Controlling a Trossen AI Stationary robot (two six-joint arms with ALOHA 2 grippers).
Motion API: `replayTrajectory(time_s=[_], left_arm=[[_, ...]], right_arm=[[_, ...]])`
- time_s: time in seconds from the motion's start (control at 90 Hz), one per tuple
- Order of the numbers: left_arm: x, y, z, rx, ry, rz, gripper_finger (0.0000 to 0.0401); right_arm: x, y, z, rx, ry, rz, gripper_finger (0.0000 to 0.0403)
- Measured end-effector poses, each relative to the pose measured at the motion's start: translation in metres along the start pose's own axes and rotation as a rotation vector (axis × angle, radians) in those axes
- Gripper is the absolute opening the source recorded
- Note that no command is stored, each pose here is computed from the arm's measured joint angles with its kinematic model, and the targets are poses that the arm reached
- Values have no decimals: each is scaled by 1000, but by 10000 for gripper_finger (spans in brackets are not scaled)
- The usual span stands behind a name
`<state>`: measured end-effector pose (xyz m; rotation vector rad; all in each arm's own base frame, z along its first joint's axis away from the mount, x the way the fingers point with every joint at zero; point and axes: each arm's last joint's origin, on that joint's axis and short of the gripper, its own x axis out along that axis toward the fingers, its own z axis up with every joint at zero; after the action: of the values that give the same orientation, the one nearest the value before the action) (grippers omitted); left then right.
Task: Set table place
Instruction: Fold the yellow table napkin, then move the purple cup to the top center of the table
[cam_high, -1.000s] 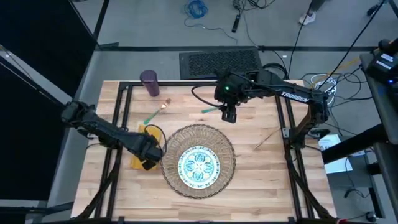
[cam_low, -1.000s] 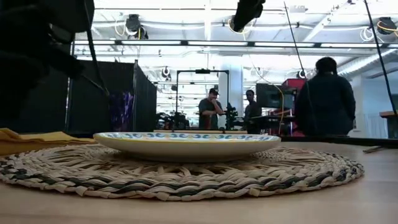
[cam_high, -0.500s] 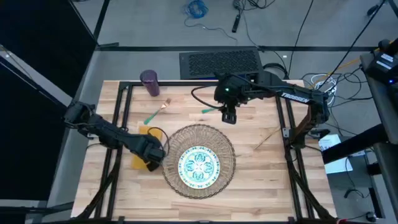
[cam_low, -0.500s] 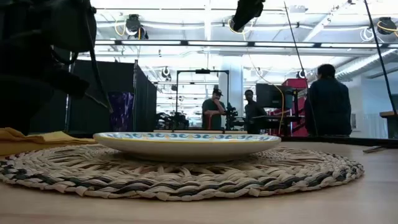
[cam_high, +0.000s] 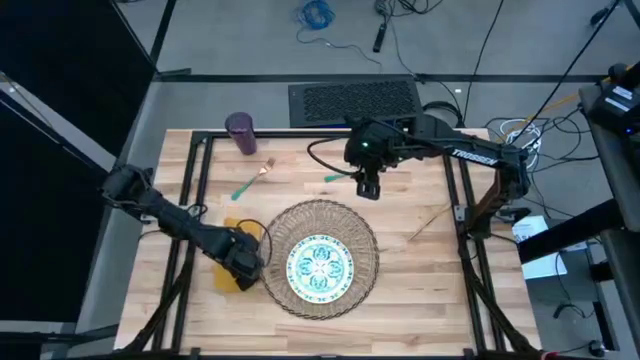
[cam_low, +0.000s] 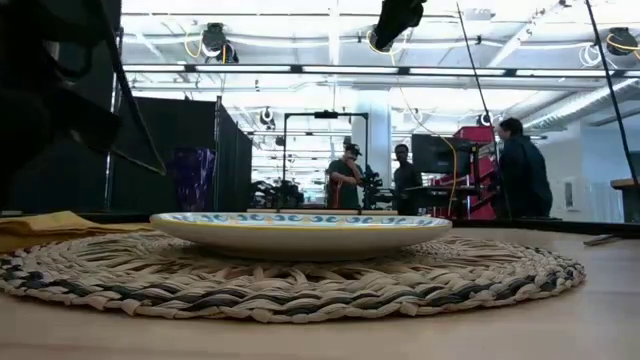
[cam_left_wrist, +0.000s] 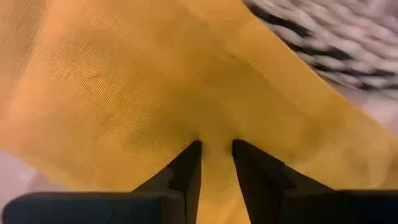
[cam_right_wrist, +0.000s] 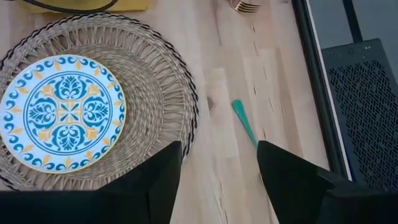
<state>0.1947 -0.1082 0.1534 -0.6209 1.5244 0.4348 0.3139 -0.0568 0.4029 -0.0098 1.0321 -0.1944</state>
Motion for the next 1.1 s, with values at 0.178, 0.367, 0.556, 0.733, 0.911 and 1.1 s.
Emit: replayTrajectory(time_s=[0.178,0.367,0.556,0.733,0.911,1.1], left_arm=[[-31,-6,2,52,8,107,82],[-74,0,4,93,-142,386,82],[-109,20,30,105,-452,465,82],[-157,61,55,2,-739,359,82],[-208,96,61,4,-1038,197,82],[-233,112,66,239,-1279,-45,82]], right_arm=[[0,0,1,1,-14,-1,196],[0,-2,2,-15,-15,-37,196],[-5,-13,-7,-90,53,-167,196],[-41,-32,-26,-83,27,-152,196],[-82,-49,-66,-64,-180,-86,196],[-77,-57,-138,-11,-501,-161,196]])
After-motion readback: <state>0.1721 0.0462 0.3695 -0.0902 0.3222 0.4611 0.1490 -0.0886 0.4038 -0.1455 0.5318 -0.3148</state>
